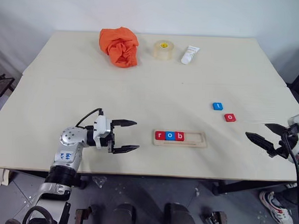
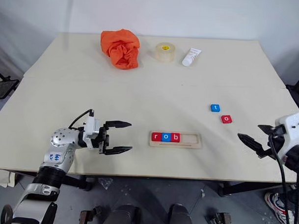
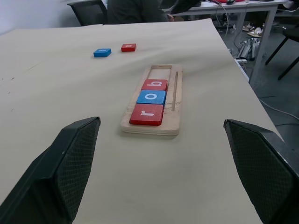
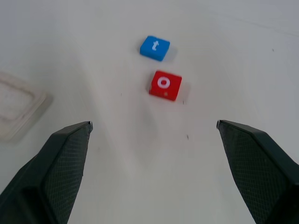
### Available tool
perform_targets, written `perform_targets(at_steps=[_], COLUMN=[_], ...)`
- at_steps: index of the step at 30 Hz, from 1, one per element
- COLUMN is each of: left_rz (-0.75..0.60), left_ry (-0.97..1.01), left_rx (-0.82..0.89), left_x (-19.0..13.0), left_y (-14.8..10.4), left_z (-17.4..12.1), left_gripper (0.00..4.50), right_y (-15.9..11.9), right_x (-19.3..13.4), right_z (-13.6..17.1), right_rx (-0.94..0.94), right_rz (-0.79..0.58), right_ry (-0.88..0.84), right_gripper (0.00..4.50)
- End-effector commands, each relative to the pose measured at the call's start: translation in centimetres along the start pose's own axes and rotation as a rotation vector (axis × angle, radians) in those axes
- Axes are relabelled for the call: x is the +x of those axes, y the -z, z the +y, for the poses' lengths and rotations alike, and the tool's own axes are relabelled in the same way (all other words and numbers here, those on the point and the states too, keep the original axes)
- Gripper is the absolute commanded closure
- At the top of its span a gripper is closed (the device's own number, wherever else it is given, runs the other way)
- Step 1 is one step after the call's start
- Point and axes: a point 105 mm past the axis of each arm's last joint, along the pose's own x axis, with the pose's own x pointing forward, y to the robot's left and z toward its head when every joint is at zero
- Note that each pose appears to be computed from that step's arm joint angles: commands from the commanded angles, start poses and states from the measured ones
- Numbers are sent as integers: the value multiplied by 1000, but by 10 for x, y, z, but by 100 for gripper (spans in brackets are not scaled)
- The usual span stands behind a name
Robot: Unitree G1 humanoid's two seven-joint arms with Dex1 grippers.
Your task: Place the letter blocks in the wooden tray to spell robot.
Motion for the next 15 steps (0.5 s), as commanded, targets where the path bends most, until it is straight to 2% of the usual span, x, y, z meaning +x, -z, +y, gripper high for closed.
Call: perform_targets(at_steps=[1,8,15], left_rz=[-15,-16,-10], left_ry=[-19,-52,-78], left_rx=[32,33,31], left_x=[-2,-5,-8], left_y=[-8,-8,-9], left_z=[-2,-8,-13], left_gripper=[0,0,0], right_y=[-4,1,8], right_x=[23,75,95], right_z=[-2,-14,-14], right_rx=[10,33,48], right_rz=[-7,5,14], right_ry=[21,120,159], right_gripper=[3,3,3])
